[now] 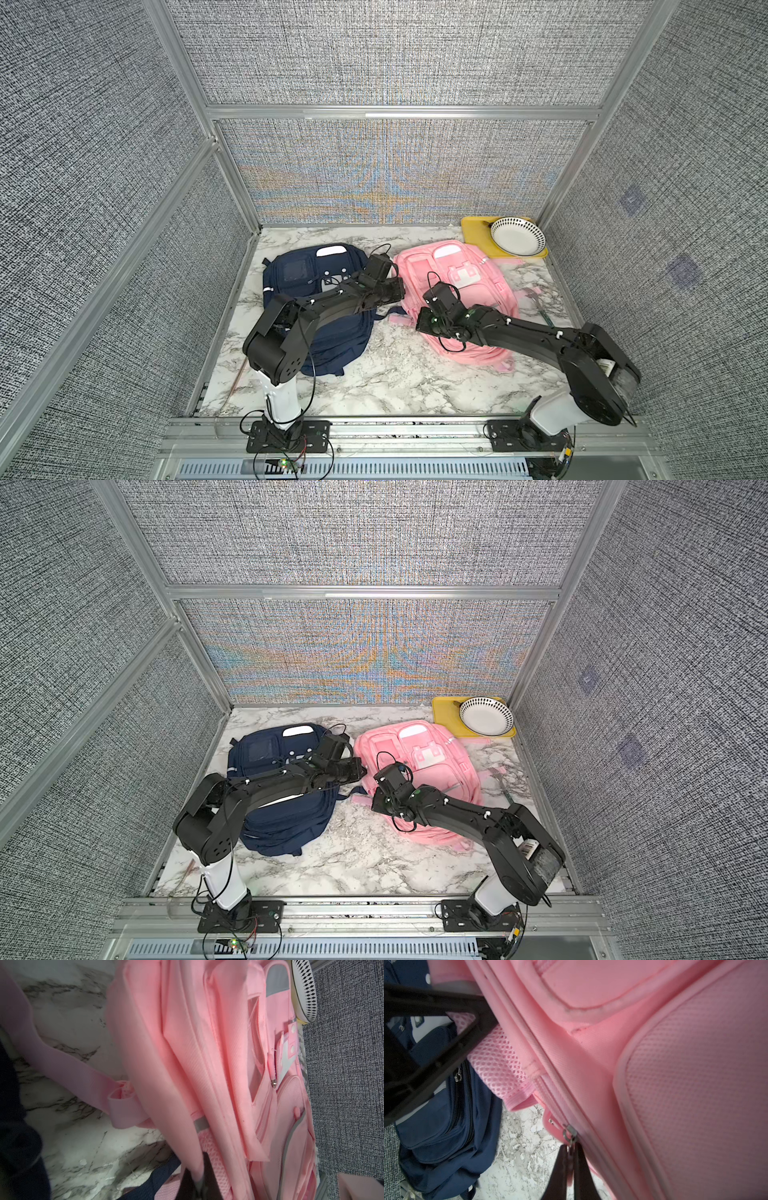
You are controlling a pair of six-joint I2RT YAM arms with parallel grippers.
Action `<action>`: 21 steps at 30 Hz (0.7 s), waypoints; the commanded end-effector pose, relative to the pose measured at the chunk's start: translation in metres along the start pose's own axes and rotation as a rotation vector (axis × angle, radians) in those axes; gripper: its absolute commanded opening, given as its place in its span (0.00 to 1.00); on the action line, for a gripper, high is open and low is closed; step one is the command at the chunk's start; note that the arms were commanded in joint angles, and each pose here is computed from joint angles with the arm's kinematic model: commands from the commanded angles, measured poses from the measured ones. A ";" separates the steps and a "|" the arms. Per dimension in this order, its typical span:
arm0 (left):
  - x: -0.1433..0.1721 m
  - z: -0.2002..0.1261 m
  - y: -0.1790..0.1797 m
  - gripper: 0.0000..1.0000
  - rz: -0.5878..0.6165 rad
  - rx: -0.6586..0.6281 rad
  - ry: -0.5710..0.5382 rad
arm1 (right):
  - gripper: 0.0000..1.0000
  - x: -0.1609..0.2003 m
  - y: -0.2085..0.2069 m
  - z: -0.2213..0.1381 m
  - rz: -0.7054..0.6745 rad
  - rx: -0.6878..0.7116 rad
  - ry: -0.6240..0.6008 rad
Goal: Zip up the backpack
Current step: Zip the zipper on the backpack.
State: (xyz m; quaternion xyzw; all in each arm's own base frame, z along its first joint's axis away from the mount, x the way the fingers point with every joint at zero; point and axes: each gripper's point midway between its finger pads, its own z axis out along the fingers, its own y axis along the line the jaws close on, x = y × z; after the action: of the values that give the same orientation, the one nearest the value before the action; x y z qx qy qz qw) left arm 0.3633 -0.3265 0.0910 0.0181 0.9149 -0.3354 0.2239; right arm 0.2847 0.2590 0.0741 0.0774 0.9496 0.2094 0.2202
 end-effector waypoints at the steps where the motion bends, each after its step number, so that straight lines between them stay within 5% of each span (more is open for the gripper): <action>1: -0.015 -0.006 -0.015 0.00 0.017 0.054 -0.047 | 0.00 0.012 -0.018 -0.001 -0.021 0.068 0.041; 21: -0.053 0.003 0.000 0.00 0.036 -0.027 -0.072 | 0.00 0.021 -0.034 -0.018 -0.166 0.080 0.048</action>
State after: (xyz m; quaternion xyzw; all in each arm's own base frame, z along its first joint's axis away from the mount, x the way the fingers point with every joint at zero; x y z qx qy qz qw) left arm 0.3948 -0.3229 0.0999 0.0138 0.9186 -0.3238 0.2264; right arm 0.2658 0.2399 0.0746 0.0078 0.9573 0.1799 0.2263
